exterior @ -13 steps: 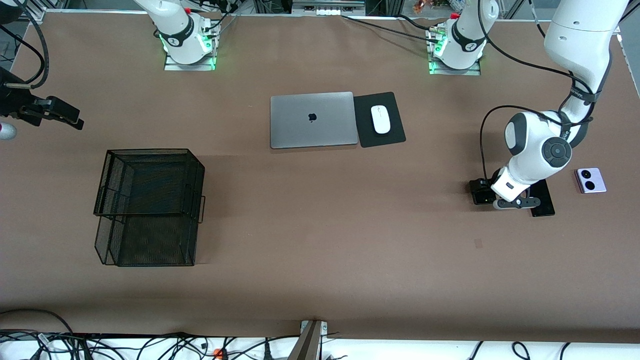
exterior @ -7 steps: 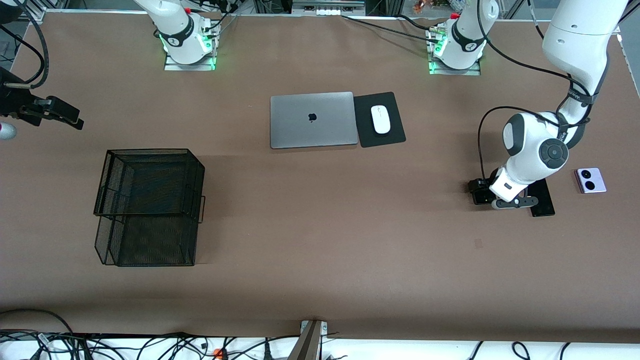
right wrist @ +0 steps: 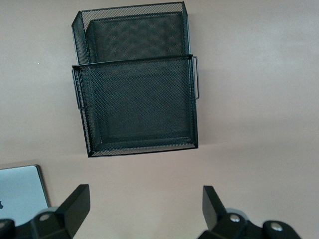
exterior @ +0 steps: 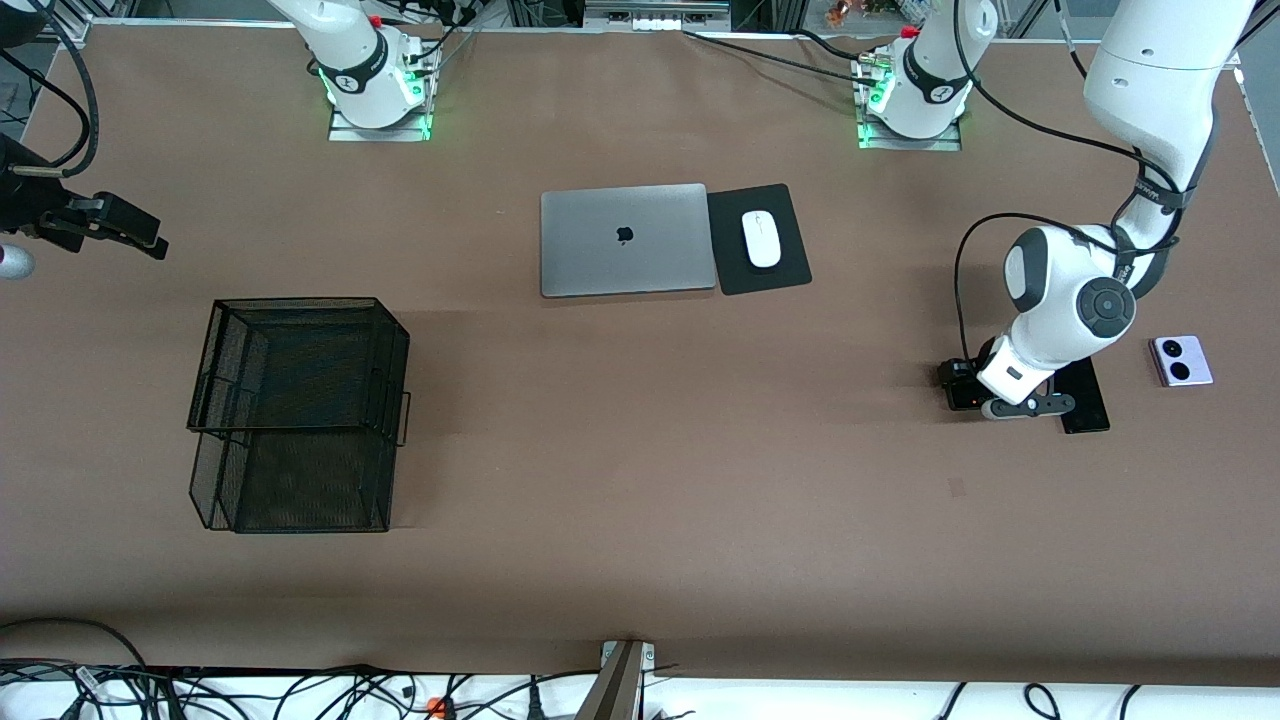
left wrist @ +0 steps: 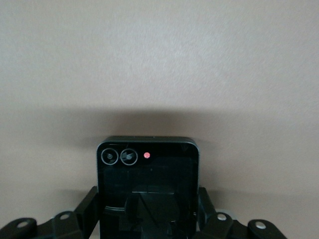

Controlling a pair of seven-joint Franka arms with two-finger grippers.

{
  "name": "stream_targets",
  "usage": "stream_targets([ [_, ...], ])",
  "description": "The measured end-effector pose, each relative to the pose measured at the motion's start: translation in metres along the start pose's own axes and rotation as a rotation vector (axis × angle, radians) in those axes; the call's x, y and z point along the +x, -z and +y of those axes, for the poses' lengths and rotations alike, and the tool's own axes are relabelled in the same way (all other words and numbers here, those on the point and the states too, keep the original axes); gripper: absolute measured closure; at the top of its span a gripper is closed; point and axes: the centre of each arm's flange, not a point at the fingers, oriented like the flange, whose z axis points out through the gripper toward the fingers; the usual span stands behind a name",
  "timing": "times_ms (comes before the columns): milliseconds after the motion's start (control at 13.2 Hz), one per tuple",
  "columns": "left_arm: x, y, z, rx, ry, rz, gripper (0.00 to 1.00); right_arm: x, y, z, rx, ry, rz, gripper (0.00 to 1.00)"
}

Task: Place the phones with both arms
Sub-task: 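Carry the flip phone with the left gripper and set it beside the laptop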

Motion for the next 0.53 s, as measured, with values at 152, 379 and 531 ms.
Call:
stream_targets([
  [152,0.009,0.013,0.003,0.002,-0.004,-0.032,0.21,0.0,0.0,0.0,0.0,0.0,0.0,0.0],
  [379,0.034,0.063,0.005,0.009,-0.006,-0.123,0.21,0.0,0.0,-0.001,0.0,0.003,-0.001,0.0],
  [531,0.052,0.114,0.008,0.013,-0.009,-0.16,0.21,0.0,0.0,-0.002,0.0,0.004,-0.001,0.0],
])
